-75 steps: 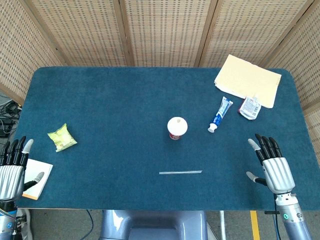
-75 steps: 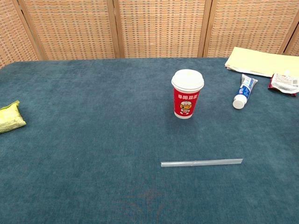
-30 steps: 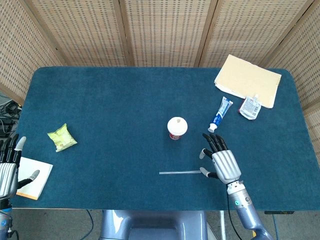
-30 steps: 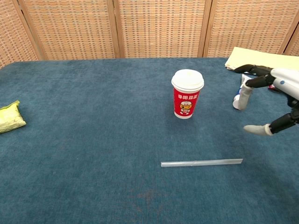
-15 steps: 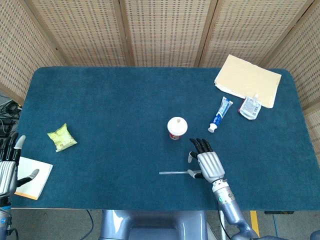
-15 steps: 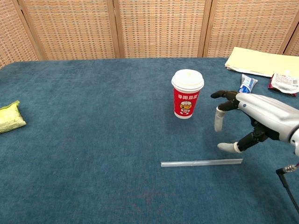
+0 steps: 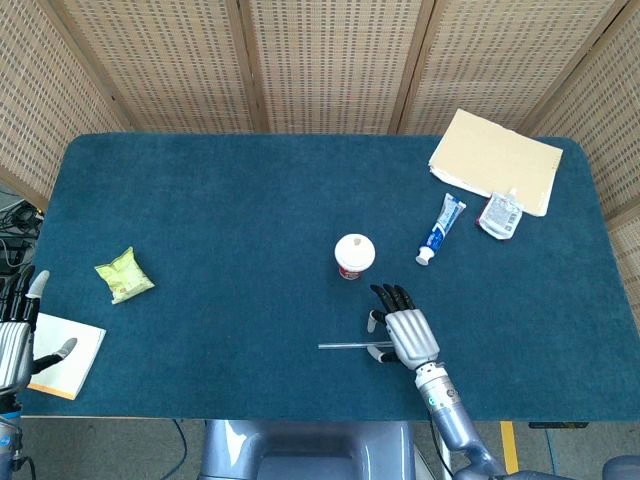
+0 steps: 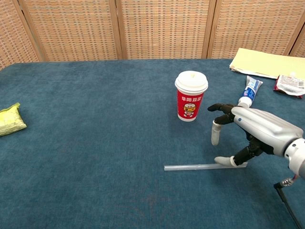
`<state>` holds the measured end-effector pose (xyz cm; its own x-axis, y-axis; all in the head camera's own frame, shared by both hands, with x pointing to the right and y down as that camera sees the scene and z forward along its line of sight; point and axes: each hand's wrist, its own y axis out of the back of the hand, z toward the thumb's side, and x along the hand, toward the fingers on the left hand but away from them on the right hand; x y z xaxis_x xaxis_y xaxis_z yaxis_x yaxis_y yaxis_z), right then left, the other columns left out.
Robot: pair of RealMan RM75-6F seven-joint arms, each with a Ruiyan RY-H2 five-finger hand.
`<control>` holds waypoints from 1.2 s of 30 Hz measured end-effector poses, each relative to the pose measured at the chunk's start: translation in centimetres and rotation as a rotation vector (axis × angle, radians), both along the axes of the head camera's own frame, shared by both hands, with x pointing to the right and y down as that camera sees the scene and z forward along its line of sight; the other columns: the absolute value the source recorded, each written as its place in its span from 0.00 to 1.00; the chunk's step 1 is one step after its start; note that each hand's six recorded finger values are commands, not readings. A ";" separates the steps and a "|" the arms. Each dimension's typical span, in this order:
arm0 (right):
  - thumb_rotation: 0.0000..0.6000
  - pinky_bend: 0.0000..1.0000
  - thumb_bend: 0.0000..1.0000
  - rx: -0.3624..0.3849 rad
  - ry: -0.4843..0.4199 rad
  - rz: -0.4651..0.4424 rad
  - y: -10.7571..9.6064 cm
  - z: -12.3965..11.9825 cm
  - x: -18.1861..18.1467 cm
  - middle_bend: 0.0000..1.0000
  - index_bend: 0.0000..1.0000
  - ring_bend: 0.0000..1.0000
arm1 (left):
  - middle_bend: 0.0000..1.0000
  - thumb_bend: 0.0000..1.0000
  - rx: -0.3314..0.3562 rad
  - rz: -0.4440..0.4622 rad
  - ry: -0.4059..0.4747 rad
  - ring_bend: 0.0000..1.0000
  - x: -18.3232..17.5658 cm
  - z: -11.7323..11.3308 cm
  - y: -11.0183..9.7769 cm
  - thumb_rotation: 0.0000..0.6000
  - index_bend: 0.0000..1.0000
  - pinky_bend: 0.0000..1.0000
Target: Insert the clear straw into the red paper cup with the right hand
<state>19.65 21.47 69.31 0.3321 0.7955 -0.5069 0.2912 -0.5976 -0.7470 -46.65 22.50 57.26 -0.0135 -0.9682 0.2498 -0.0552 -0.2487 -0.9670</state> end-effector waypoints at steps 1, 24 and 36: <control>1.00 0.00 0.46 -0.002 -0.002 0.001 0.0 0.1 0.0 0.16 0.55 0.00 | 0.00 0.00 0.001 0.001 0.000 0.00 0.0 0.0 0.0 1.00 0.00 0.00; 1.00 0.00 0.46 -0.051 -0.040 -0.004 1.0 1.9 -1.5 0.17 0.57 0.00 | 0.00 0.00 -0.003 0.005 -0.001 0.00 0.2 0.1 -0.2 1.00 0.00 0.00; 1.00 0.00 0.46 -0.068 -0.040 -0.019 0.9 2.5 -2.6 0.17 0.57 0.00 | 0.00 0.00 -0.015 -0.002 0.004 0.00 -0.1 0.4 -0.3 1.00 0.00 0.00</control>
<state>17.06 22.41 71.81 0.3677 0.7533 -0.5452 0.3087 -0.6520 -0.6925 -46.70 22.19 57.69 -0.0149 -0.9643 0.2646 -0.0597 -0.2633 -0.9629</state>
